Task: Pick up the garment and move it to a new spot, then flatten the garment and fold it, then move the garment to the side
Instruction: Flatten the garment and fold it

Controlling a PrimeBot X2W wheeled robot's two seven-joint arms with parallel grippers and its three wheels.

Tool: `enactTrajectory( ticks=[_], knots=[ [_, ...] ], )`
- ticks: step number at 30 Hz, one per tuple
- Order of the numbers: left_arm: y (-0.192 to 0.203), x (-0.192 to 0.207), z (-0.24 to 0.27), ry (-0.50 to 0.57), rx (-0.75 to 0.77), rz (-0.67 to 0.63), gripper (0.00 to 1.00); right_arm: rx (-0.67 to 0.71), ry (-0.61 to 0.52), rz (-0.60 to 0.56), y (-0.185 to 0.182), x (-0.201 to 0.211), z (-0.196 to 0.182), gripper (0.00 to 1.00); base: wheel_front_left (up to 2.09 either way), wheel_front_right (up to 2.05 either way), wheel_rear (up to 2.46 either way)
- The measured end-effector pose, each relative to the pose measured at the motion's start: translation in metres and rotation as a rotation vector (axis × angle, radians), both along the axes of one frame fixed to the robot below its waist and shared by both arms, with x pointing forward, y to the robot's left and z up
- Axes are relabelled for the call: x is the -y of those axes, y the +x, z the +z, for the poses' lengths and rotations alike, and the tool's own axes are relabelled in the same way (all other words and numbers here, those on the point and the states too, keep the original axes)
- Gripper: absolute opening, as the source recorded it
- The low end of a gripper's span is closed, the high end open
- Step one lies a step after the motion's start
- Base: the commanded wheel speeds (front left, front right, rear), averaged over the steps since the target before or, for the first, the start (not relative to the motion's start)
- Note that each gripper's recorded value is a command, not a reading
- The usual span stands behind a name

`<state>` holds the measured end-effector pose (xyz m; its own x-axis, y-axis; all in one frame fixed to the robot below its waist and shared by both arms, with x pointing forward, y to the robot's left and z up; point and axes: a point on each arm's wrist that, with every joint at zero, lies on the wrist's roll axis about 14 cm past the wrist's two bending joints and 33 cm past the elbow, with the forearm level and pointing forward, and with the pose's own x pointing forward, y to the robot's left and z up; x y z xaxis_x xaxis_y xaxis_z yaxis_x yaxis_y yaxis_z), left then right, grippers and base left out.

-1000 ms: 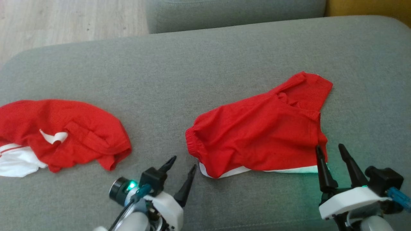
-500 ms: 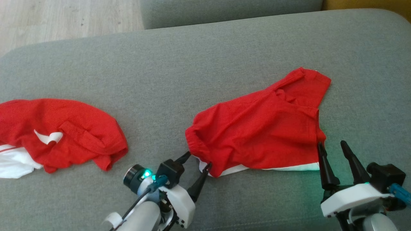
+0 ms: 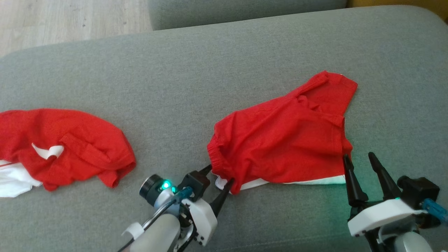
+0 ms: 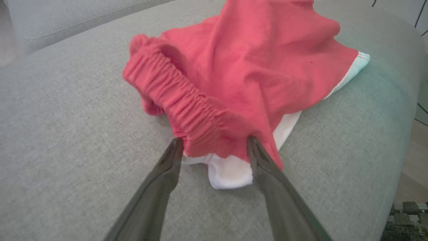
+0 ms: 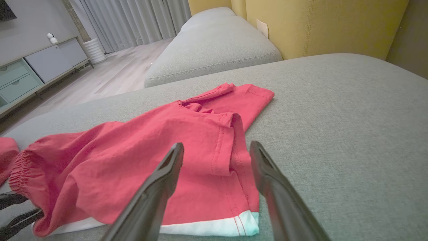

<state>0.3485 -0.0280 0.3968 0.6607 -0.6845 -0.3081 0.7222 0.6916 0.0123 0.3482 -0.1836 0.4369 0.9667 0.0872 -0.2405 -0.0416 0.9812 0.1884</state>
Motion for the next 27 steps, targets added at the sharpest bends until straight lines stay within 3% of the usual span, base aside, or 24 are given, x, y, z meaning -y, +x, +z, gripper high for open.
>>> enactTrajectory(
  ticks=[27],
  knots=[
    [0.015,-0.015,-0.008,0.098,0.026,-0.053,1.0,-0.021,-0.007,0.003,-0.001,0.0,-0.005,1.0,0.0,0.0,0.0]
  ],
)
